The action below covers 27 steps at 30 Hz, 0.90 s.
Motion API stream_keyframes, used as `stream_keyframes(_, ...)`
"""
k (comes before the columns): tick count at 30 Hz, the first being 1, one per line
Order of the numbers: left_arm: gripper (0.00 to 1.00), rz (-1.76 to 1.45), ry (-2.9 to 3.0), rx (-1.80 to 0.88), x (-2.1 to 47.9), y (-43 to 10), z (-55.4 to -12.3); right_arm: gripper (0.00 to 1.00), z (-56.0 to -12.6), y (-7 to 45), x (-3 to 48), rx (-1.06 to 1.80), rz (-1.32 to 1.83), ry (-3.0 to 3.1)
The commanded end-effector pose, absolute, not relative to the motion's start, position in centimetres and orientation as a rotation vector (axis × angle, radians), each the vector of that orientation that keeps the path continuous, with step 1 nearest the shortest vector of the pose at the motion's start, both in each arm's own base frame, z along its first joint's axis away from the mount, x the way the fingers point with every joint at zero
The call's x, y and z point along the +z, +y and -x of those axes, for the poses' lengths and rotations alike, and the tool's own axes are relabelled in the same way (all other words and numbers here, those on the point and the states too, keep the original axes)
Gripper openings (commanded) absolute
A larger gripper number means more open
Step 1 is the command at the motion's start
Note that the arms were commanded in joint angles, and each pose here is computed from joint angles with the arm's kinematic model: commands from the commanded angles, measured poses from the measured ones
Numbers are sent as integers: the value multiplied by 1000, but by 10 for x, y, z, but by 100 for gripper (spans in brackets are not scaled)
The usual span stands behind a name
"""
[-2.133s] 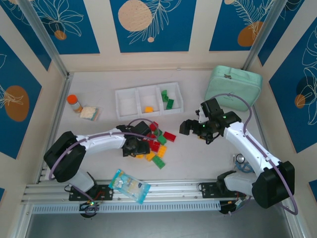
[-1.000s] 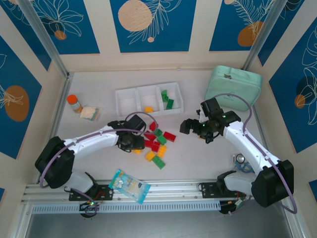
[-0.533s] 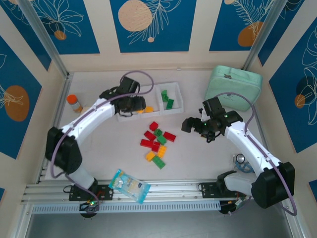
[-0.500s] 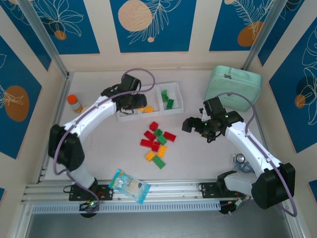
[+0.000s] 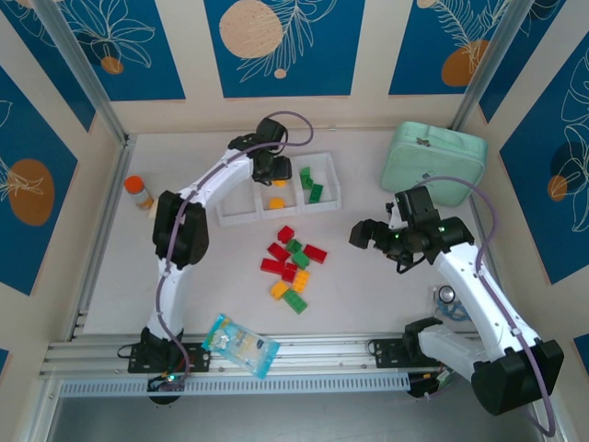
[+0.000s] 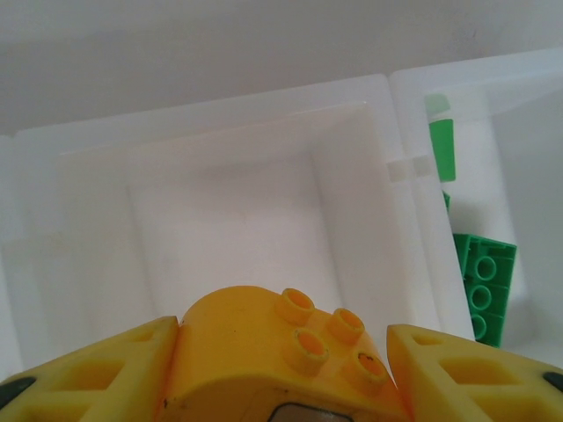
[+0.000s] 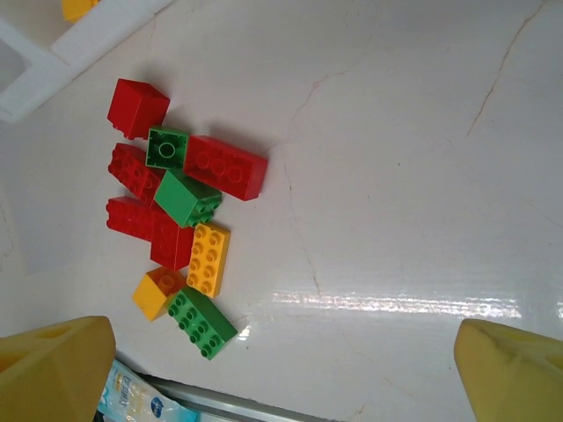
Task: Sort the legos into containers by color
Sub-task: Place the lego in the container, then pick up the lego from the center of the table.
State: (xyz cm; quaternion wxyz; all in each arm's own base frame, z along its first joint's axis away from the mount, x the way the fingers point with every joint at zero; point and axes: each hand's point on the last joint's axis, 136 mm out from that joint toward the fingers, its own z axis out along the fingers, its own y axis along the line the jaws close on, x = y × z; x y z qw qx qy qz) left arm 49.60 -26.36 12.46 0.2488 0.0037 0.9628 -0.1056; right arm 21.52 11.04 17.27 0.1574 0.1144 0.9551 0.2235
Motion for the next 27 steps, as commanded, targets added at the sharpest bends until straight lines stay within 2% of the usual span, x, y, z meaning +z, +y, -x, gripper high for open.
stream_keyframes(1,52,5,2628,-245,128,-249,-505,99,-203,106,168,640,-379,2762)
stream_keyframes(4,58,19,2629,-257,127,-246,-511,99,-202,108,168,655,-392,2761)
stream_keyframes(10,88,-58,2603,-274,146,-242,-509,100,-207,115,165,684,-383,2780)
stream_keyframes(14,99,-115,2561,-335,168,-245,-501,100,-214,125,162,685,-334,2807)
stream_keyframes(21,99,-143,2464,-452,211,-238,-462,100,-225,154,153,692,-169,2869)
stream_keyframes(23,99,-162,2451,-499,216,-235,-441,98,-227,171,149,721,19,2875)
stream_keyframes(27,99,-196,2446,-563,212,-220,-390,95,-229,186,142,528,446,2835)
